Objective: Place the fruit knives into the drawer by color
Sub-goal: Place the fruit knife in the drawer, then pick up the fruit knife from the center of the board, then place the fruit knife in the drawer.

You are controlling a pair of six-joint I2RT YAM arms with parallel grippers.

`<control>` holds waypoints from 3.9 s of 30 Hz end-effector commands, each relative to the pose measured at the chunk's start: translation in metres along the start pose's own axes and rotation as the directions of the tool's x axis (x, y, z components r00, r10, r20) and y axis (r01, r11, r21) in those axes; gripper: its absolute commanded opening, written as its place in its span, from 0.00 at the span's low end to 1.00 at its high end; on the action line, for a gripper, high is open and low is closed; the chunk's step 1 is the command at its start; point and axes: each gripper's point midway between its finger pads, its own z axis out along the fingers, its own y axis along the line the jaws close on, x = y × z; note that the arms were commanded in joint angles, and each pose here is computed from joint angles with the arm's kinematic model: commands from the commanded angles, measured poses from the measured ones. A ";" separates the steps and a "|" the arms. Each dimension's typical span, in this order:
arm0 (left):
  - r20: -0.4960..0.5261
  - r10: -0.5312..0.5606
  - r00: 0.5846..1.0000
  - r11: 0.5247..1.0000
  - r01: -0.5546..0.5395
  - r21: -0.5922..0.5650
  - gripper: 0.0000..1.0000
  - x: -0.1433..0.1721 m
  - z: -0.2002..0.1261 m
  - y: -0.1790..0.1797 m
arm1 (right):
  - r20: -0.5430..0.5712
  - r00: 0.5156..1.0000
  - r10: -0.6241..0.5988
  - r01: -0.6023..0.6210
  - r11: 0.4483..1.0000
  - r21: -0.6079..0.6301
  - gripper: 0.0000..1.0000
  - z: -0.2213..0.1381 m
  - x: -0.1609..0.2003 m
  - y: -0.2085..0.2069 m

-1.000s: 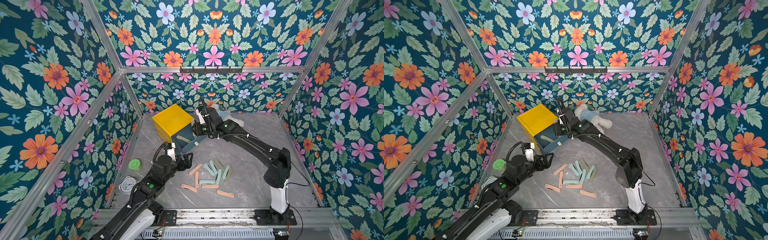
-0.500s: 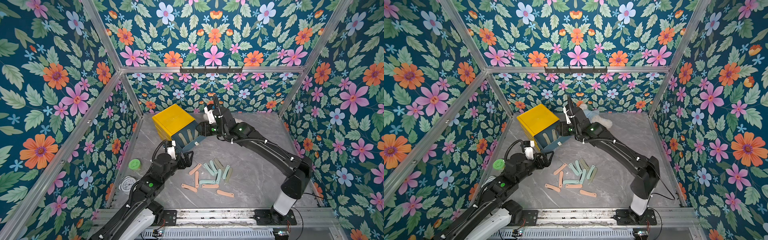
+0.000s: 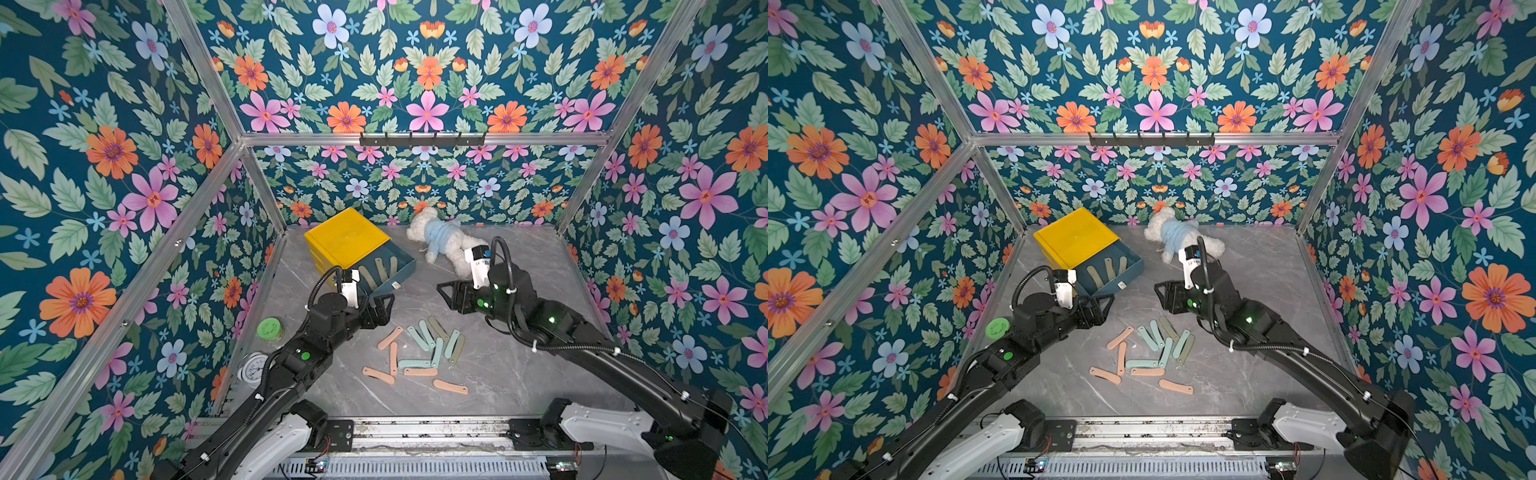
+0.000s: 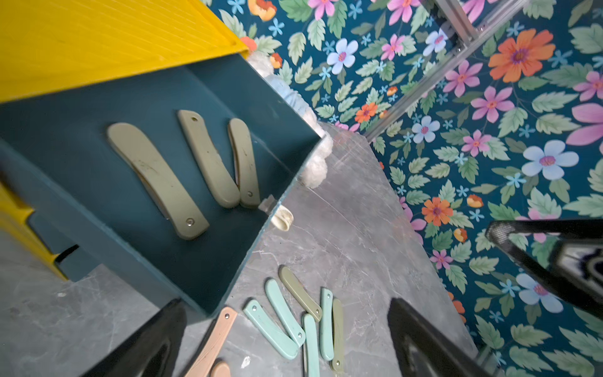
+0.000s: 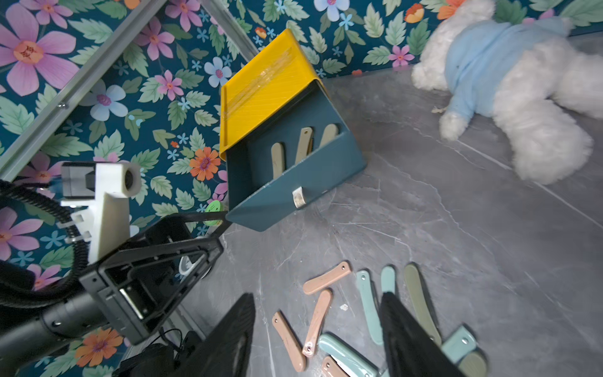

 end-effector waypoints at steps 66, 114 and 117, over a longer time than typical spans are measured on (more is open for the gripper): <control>-0.663 0.278 0.695 0.872 -0.472 -0.129 0.48 0.202 0.207 -0.005 | 0.054 0.982 0.183 -0.191 0.927 0.322 0.64 -0.079 0.127 -0.147; -0.444 0.356 0.822 0.916 -0.401 -0.008 0.17 0.098 0.186 -0.102 | 0.079 0.979 0.189 -0.204 0.934 0.293 0.63 -0.084 0.117 -0.139; -0.358 0.351 0.865 0.921 -0.388 -0.035 0.17 0.048 0.165 -0.109 | 0.077 0.979 0.188 -0.203 0.936 0.289 0.63 -0.083 0.115 -0.137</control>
